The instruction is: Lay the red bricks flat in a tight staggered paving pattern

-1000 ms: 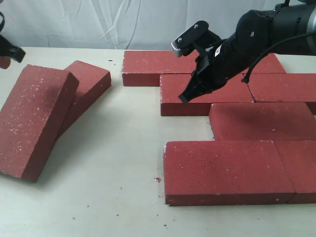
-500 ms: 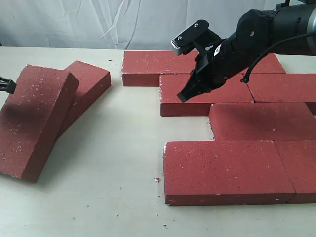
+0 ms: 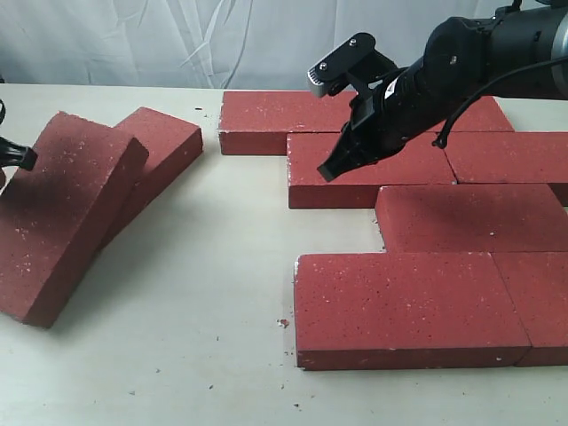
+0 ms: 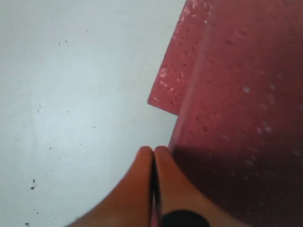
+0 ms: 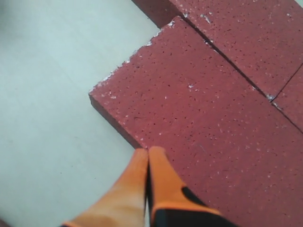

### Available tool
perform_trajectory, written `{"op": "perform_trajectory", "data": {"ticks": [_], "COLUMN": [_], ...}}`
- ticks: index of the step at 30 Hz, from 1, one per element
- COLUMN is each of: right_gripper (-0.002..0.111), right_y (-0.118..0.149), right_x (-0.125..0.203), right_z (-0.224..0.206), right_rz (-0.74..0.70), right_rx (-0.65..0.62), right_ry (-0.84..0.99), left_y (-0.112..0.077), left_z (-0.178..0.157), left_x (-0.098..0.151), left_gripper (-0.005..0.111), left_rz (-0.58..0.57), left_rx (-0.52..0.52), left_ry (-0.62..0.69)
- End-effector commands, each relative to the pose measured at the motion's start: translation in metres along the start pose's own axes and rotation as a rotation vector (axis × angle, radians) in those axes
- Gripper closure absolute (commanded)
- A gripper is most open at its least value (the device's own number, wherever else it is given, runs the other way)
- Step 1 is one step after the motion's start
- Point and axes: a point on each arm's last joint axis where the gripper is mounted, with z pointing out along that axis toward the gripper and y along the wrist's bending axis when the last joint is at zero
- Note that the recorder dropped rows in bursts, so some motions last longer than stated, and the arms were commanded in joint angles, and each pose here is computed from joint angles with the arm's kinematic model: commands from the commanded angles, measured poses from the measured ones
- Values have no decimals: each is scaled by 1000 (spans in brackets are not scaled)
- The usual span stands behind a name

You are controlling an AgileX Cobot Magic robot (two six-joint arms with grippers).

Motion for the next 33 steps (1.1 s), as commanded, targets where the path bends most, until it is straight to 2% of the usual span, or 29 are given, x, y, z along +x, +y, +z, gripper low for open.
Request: {"op": "perform_trajectory", "data": {"ticks": [1, 4, 10, 12, 15, 28, 33], "right_gripper": [109, 109, 109, 109, 109, 109, 109], "right_y": [-1, -1, -1, -1, -1, -1, -1], "right_x": [-3, -3, -3, -3, -4, -4, -4], "right_z": [-4, -4, -4, -4, -4, -4, -4], "right_rz": [-7, -7, -3, -3, -3, 8, 10], "right_rx": [12, 12, 11, 14, 15, 11, 10], "right_ry": [-24, -24, -26, -32, -33, -36, -37], "left_y": [2, 6, 5, 1, -5, -71, -80], "left_z": [-38, -41, 13, 20, 21, 15, 10], "left_x": [-11, -13, -10, -12, -12, -24, -28], "left_gripper": [107, 107, 107, 107, 107, 107, 107], "left_rz": [22, 29, -30, -59, -38, 109, 163], "left_rx": [-43, -76, -11, 15, 23, 120, 144], "left_ry": [-109, -143, -3, -4, 4, -18, -45]}}
